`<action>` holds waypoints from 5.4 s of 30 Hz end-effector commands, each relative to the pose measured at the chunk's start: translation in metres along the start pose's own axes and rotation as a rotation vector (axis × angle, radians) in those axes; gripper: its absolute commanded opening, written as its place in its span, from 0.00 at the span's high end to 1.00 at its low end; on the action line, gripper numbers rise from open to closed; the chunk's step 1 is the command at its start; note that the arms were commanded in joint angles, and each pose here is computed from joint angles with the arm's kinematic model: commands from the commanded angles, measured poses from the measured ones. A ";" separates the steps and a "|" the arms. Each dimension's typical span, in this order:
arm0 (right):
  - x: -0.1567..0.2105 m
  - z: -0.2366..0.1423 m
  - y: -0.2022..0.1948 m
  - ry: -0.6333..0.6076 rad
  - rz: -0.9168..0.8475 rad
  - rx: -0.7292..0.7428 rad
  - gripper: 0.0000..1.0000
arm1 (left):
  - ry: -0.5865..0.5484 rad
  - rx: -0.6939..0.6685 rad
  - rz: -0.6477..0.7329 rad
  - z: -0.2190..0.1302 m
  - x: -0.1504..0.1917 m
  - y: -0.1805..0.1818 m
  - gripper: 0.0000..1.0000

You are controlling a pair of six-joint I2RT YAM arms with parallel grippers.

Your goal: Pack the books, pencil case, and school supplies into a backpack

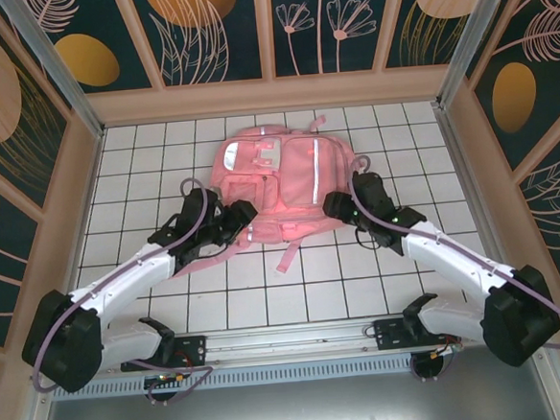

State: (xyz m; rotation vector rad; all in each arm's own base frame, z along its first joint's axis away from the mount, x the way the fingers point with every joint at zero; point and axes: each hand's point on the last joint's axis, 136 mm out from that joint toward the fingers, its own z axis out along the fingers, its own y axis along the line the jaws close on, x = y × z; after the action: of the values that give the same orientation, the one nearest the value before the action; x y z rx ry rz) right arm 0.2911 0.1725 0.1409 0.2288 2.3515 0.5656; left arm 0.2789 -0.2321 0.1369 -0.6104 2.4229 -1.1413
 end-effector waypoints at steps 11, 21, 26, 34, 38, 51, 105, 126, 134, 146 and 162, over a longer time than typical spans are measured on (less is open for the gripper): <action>0.029 -0.002 0.028 -0.032 -0.071 -0.038 0.40 | 0.075 0.045 -0.142 0.031 0.037 0.020 0.48; 0.028 -0.001 0.038 -0.022 -0.103 -0.037 0.39 | 0.116 0.011 -0.168 0.067 0.047 0.031 0.47; 0.033 -0.001 0.039 -0.015 -0.101 -0.044 0.39 | 0.106 -0.003 -0.146 0.079 0.041 0.029 0.49; 0.039 -0.003 0.049 -0.015 -0.134 -0.075 0.38 | 0.075 -0.002 -0.091 0.095 0.027 0.009 0.89; 0.043 -0.002 0.050 -0.010 -0.149 -0.080 0.40 | 0.033 0.014 -0.070 0.090 0.016 -0.007 1.00; 0.066 0.021 0.059 -0.075 -0.239 -0.146 0.55 | -0.030 0.049 0.016 0.091 -0.005 -0.044 1.00; 0.050 0.143 0.023 0.045 -0.232 0.085 0.66 | 0.010 -0.019 0.060 0.146 -0.028 -0.029 1.00; 0.034 0.140 0.015 -0.024 -0.141 0.111 1.00 | -0.010 -0.021 0.034 0.139 -0.034 -0.025 1.00; 0.044 0.120 -0.016 0.019 -0.144 0.241 1.00 | -0.069 -0.038 0.001 0.127 -0.059 -0.013 1.00; 0.057 0.077 -0.053 0.059 -0.158 0.313 1.00 | -0.144 -0.109 -0.015 0.100 -0.087 0.016 1.00; 0.083 0.076 0.050 0.157 -0.286 -0.008 1.00 | -0.267 -0.242 -0.012 0.028 -0.161 0.074 0.98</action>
State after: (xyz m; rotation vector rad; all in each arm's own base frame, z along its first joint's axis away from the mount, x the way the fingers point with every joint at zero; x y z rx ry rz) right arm 0.2843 0.2423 0.0594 -0.0620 2.4621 0.4337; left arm 0.4011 -0.1497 0.0704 -0.8209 2.4030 -0.8405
